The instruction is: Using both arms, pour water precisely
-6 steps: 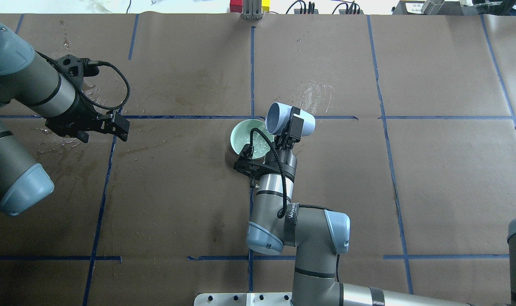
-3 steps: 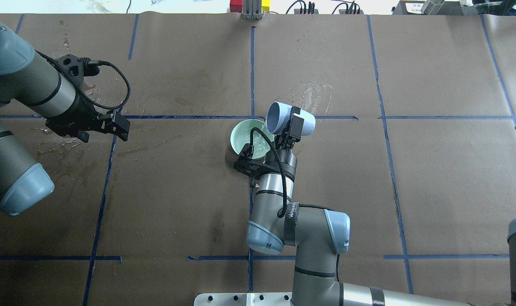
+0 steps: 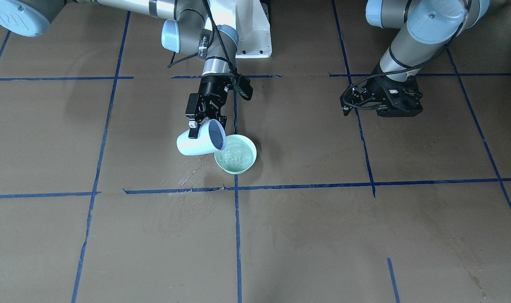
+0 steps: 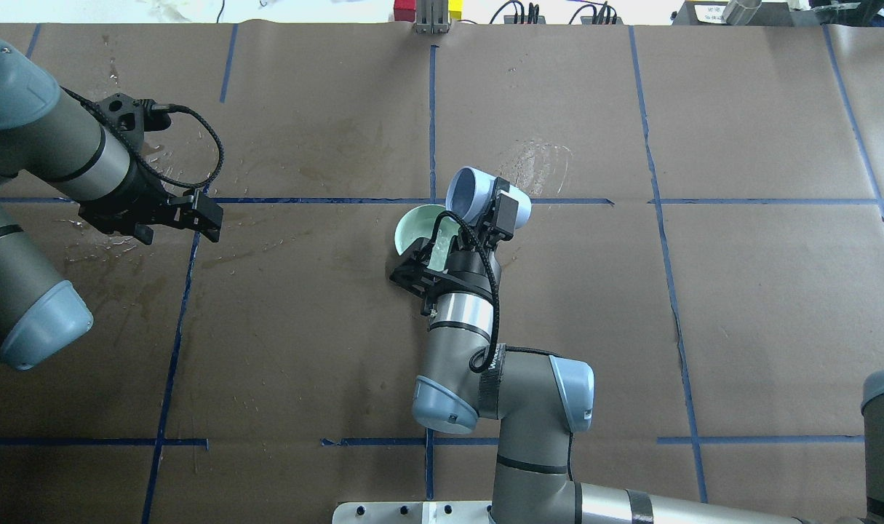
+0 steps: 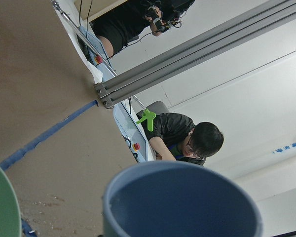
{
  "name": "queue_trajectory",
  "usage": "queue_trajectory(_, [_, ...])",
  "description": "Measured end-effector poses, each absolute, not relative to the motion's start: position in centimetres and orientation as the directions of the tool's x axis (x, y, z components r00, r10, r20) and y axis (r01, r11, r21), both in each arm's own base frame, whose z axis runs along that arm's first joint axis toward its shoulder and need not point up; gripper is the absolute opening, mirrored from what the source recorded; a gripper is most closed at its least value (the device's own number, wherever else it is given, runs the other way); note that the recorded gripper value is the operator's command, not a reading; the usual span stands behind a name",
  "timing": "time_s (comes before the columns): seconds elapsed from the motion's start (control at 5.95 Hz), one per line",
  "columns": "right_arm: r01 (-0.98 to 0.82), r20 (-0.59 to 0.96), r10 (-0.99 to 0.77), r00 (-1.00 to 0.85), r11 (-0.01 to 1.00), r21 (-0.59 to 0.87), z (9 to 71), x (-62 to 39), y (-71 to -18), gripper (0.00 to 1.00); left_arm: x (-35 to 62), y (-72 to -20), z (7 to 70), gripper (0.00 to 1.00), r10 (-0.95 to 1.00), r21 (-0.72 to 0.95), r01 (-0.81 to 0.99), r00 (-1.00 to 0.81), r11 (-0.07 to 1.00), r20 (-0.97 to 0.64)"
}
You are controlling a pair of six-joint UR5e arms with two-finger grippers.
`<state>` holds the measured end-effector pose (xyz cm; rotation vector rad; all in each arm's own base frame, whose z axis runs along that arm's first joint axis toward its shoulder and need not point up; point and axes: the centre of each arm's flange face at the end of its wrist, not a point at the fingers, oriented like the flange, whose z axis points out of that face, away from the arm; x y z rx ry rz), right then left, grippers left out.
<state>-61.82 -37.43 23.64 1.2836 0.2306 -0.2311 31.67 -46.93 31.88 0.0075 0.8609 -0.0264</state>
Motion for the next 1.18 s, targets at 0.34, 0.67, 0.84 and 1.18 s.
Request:
queue_trajectory(0.34, [0.070,-0.065,-0.029,0.997,0.287,0.955,22.8,-60.0,-37.9,0.00,31.7,-46.9,31.7,1.00,-0.018,-0.002,0.025,0.650,1.000,-0.760])
queue_trajectory(0.67, [-0.179,0.192,-0.013,0.981,0.303,0.936,23.6,-56.3,-37.7,0.00,31.8,-46.9,31.3,1.00,-0.014,0.003,0.025,0.647,1.000,-0.762])
queue_trajectory(0.84, [-0.282,0.297,0.001,0.955,0.316,0.906,24.5,-53.7,-37.6,0.00,31.8,-47.0,31.2,1.00,-0.012,0.006,0.025,0.646,1.000,-0.764])
queue_trajectory(1.18, [-0.479,0.500,0.027,0.866,0.337,0.811,29.3,-48.1,-37.5,0.00,31.9,-47.1,30.8,1.00,-0.008,0.011,0.026,0.643,1.000,-0.766])
